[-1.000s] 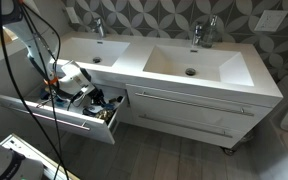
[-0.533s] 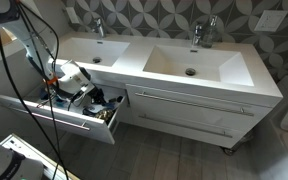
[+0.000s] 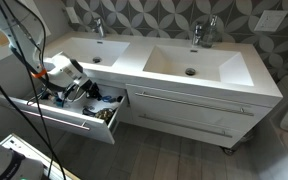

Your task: Pick up the blue scissors from the open drawer and put them on the kitchen counter

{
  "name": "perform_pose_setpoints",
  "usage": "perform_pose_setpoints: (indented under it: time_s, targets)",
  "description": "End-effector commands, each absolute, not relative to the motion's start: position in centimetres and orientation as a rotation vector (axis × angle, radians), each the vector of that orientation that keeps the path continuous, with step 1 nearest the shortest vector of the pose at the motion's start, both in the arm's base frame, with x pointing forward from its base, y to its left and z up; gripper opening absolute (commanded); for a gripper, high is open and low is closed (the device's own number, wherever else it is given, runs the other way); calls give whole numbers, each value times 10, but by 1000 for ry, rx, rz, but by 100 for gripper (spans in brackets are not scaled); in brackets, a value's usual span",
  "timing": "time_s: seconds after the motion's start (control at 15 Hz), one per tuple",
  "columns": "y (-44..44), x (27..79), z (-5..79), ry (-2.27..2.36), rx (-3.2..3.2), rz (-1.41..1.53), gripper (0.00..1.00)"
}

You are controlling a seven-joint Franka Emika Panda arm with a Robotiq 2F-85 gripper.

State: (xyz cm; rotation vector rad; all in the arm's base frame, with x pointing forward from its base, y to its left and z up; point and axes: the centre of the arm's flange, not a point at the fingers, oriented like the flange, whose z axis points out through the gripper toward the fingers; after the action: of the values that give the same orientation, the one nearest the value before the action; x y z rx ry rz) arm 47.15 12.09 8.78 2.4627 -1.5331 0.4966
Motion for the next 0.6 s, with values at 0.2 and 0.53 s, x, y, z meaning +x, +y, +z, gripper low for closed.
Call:
perform_pose_setpoints:
  time_s: [0.2, 0.53]
  targets:
    - [125, 448, 173, -1337, 2621, 393, 10]
    - [127, 442, 208, -1166, 2783, 264, 10]
